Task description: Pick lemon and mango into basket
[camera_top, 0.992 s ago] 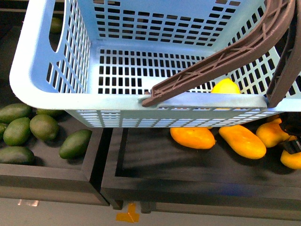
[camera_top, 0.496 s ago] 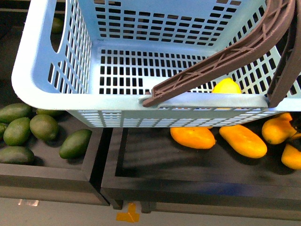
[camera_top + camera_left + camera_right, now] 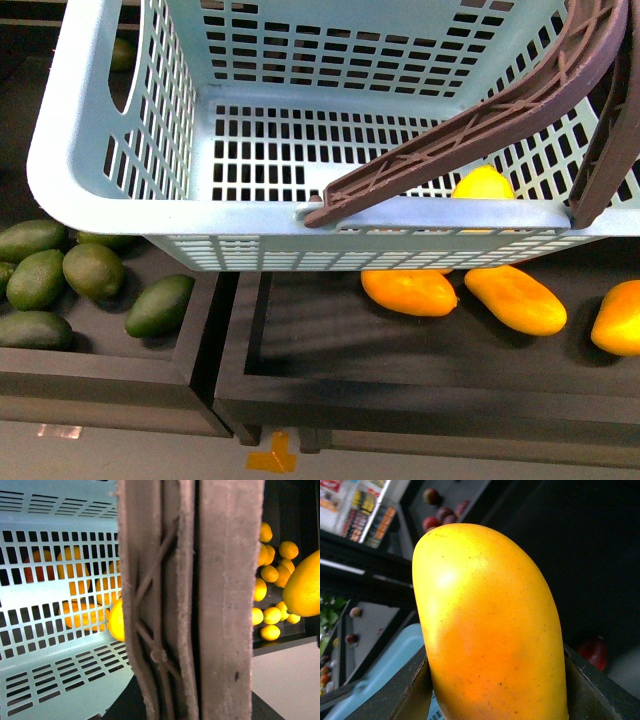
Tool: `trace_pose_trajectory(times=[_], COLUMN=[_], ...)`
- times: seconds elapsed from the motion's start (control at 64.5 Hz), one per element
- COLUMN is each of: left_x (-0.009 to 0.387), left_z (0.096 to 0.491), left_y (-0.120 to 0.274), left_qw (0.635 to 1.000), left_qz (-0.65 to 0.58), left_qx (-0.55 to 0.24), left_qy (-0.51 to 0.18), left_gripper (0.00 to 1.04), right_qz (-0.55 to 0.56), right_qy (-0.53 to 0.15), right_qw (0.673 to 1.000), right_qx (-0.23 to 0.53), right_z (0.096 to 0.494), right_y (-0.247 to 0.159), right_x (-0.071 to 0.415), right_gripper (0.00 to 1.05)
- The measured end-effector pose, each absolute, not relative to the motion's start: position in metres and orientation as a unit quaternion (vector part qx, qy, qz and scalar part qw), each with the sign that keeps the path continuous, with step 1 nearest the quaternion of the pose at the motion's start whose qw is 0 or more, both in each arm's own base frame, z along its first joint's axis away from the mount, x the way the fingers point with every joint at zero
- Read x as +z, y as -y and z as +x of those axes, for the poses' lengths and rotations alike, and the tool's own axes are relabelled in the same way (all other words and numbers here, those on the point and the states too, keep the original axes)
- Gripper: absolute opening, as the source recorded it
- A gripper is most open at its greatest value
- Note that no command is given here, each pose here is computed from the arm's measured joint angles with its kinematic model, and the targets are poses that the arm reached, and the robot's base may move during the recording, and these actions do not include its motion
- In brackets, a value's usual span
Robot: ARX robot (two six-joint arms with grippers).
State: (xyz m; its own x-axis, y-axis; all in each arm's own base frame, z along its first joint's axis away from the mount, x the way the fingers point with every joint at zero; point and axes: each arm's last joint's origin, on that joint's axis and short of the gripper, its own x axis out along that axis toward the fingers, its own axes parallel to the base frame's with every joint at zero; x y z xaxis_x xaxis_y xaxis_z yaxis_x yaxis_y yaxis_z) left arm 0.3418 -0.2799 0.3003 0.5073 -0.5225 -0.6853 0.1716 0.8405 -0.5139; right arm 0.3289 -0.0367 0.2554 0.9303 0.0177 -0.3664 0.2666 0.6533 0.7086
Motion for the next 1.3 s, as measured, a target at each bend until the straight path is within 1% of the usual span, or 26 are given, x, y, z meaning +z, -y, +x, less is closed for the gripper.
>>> trace_pose_trajectory(times=[0.171,0.326,0.434,0.465,0.481,0.527,0.543,0.636,0.682,0.698,0.822,0.93,0.946,0.977,1.008,1.023,1.054,1.085,1.101,1.147,1.178,1.302], left_x=[0.300,0.300,0.300,0.300,0.300,0.300,0.300,0.300,0.300,0.300,0.300,0.300,0.300,0.300,0.300,0.300,0.300,0.300,0.300,0.300,0.300,0.300], left_z=[0.342,0.342,0.342,0.342,0.342,0.342,0.342,0.342,0.342,0.342,0.342,0.342,0.342,0.342,0.342,0.343,0.343,0.342,0.342,0.342,0.342,0.341], left_y=[0.280,0.280,0.280,0.280,0.280,0.280,0.280,0.280,0.280,0.280,0.280,0.280,0.279,0.279,0.279,0.279,0.279,0.279,0.279,0.280,0.280,0.280], left_qw=[0.846,0.846,0.846,0.846,0.846,0.846,0.846,0.847,0.846,0.846,0.845,0.847,0.847,0.848,0.848,0.848,0.848,0.847,0.847,0.847,0.846,0.843], left_qz=[-0.194,-0.194,-0.194,-0.194,-0.194,-0.194,-0.194,-0.194,-0.194,-0.194,-0.195,-0.194,-0.194,-0.193,-0.194,-0.194,-0.194,-0.194,-0.194,-0.193,-0.194,-0.197], left_qx=[-0.205,-0.205,-0.205,-0.205,-0.205,-0.205,-0.205,-0.204,-0.205,-0.204,-0.204,-0.202,-0.201,-0.201,-0.200,-0.200,-0.200,-0.201,-0.202,-0.203,-0.204,-0.208], left_qy=[-0.452,-0.452,-0.452,-0.452,-0.452,-0.452,-0.452,-0.451,-0.452,-0.452,-0.453,-0.452,-0.452,-0.452,-0.452,-0.451,-0.452,-0.452,-0.452,-0.452,-0.453,-0.456], left_gripper=[0.16,0.16,0.16,0.16,0.16,0.16,0.16,0.16,0.16,0.16,0.16,0.16,0.16,0.16,0.16,0.16,0.16,0.16,0.16,0.16,0.16,0.16], right_qz=[0.386,0.362,0.353,0.352,0.350,0.348,0.346,0.342,0.341,0.341,0.331,0.289,0.277,0.243,0.228,0.204,0.159,0.135,0.119,0.079,0.058,0.022], right_qy=[-0.181,-0.215,-0.233,-0.237,-0.241,-0.247,-0.249,-0.256,-0.257,-0.257,-0.235,-0.173,-0.164,-0.115,-0.088,-0.064,-0.036,-0.023,-0.013,-0.002,-0.001,-0.003], right_qw=[0.904,0.907,0.906,0.906,0.905,0.904,0.904,0.904,0.904,0.904,0.914,0.939,0.944,0.962,0.969,0.977,0.987,0.991,0.993,0.997,0.998,1.000], right_qx=[-0.028,0.003,0.006,0.007,0.009,0.012,0.013,0.011,0.006,0.005,-0.011,-0.072,-0.073,-0.046,-0.034,-0.024,-0.011,-0.005,0.000,0.003,0.003,0.002], right_z=[0.324,0.327,0.329,0.330,0.330,0.330,0.330,0.328,0.325,0.324,0.311,0.289,0.286,0.279,0.276,0.272,0.266,0.262,0.258,0.250,0.242,0.222], right_y=[-0.003,-0.052,-0.066,-0.069,-0.072,-0.076,-0.078,-0.082,-0.081,-0.081,-0.070,-0.038,-0.034,-0.027,-0.025,-0.024,-0.023,-0.022,-0.022,-0.020,-0.019,-0.014], right_x=[0.265,0.252,0.242,0.240,0.238,0.235,0.234,0.230,0.229,0.229,0.236,0.255,0.256,0.259,0.259,0.258,0.256,0.253,0.249,0.242,0.235,0.219], right_gripper=[0.60,0.60,0.60,0.63,0.67,0.73,0.76,0.88,0.96,0.97,0.96,0.96,0.95,0.89,0.85,0.82,0.77,0.73,0.70,0.63,0.56,0.35])
